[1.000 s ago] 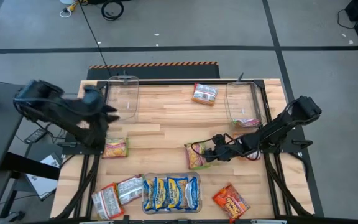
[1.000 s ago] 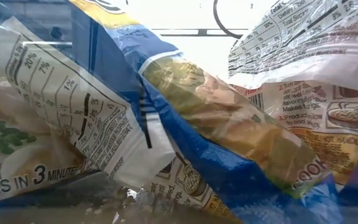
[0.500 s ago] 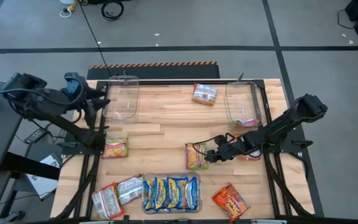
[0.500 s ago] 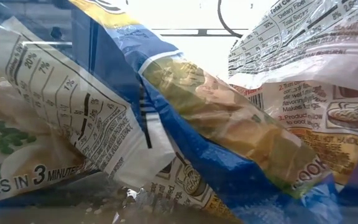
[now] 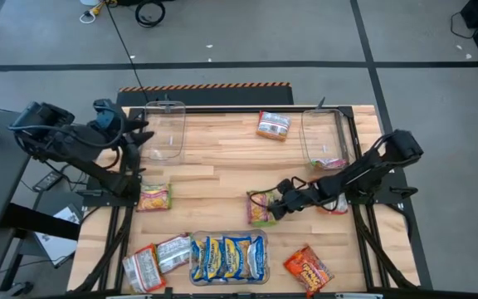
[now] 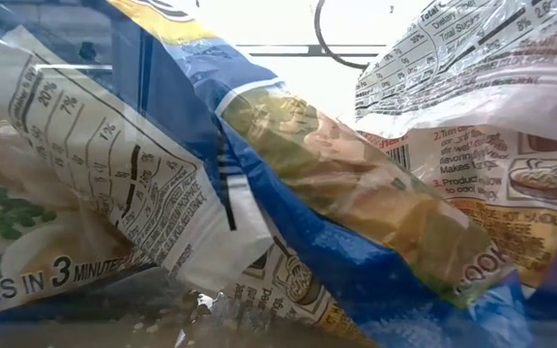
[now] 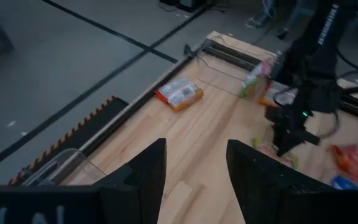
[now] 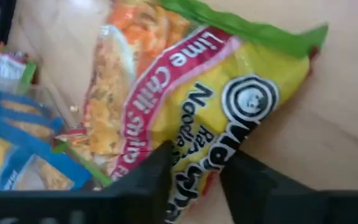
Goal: Sort Maruchan noodles
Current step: Put the green noodle pack into the top right transparent bin
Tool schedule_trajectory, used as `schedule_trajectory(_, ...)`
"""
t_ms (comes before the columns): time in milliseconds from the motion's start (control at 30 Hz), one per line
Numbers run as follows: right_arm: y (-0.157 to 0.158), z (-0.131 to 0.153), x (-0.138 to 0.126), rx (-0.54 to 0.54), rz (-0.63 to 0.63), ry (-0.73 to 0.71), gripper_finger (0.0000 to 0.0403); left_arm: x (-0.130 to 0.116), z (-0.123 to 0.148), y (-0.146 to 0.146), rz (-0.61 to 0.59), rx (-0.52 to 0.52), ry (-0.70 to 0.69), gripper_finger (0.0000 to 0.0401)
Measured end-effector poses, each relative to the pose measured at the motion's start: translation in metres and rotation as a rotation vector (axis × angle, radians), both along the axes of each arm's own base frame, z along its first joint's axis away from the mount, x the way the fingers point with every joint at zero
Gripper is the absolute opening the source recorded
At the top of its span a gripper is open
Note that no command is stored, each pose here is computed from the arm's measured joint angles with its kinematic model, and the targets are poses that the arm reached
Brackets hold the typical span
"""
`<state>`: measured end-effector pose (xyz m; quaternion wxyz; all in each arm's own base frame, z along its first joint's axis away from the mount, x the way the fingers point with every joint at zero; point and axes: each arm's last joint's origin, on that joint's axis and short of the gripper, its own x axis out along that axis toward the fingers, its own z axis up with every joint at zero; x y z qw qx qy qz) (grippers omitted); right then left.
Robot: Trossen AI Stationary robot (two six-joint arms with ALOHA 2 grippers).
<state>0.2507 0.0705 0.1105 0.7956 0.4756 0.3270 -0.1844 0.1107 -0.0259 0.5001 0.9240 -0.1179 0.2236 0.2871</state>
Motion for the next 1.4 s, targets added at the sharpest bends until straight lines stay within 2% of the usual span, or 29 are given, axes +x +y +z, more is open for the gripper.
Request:
schedule_trajectory(167, -0.008, 0.018, -0.002, -0.076, 0.099, -0.048, 0.0026, 0.006, -0.001, -0.002, 0.019, -0.003, 0.001, 0.0172)
schedule_trajectory(233, -0.013, 0.032, -0.002, -0.126, 0.13, -0.071, 0.0014, 0.007, -0.002, -0.003, 0.025, -0.011, -0.002, 0.0172)
schedule_trajectory(300, -0.02, 0.053, -0.001, -0.213, 0.16, -0.041, 0.002, 0.01, -0.003, -0.004, 0.03, -0.013, 0.001, 0.0172)
schedule_trajectory(500, -0.056, 0.145, -0.003, -0.638, 0.316, 0.229, 0.001, 0.019, -0.005, -0.007, 0.06, 0.014, 0.008, 0.0172)
schedule_trajectory(600, -0.077, 0.19, -0.012, -0.861, 0.37, 0.409, 0.0009, 0.024, -0.006, -0.01, 0.048, 0.043, 0.034, 0.0172)
schedule_trajectory(700, -0.097, 0.22, -0.024, -1.067, 0.398, 0.634, 0.0017, 0.025, -0.007, -0.01, 0.029, 0.074, 0.059, 0.0172)
schedule_trajectory(767, -0.109, 0.229, -0.034, -1.137, 0.426, 0.769, 0.002, 0.027, -0.007, -0.011, 0.022, 0.093, 0.072, 0.0172)
schedule_trajectory(833, -0.12, 0.229, -0.045, -1.142, 0.464, 0.877, 0.0019, 0.028, -0.008, -0.011, 0.011, 0.118, 0.087, 0.0172)
schedule_trajectory(967, -0.134, 0.215, -0.07, -1.072, 0.531, 1.045, 0.0012, 0.027, -0.007, -0.011, 0.01, 0.127, 0.09, 0.0172)
schedule_trajectory(1067, -0.139, 0.198, -0.082, -1.063, 0.571, 1.091, 0.0011, 0.027, -0.007, -0.011, 0.009, 0.147, 0.096, 0.0172)
schedule_trajectory(1200, -0.14, 0.166, -0.089, -1.056, 0.723, 1.142, 0.0012, 0.027, -0.007, -0.01, 0.008, 0.18, 0.108, 0.0172)
schedule_trajectory(1300, -0.14, 0.14, -0.095, -0.98, 0.841, 1.147, 0.0013, 0.027, -0.007, -0.01, 0.009, 0.167, 0.104, 0.0172)
schedule_trajectory(1400, -0.14, 0.118, -0.101, -0.913, 0.882, 1.167, 0.002, 0.028, -0.008, -0.011, -0.022, 0.107, 0.108, 0.0172)
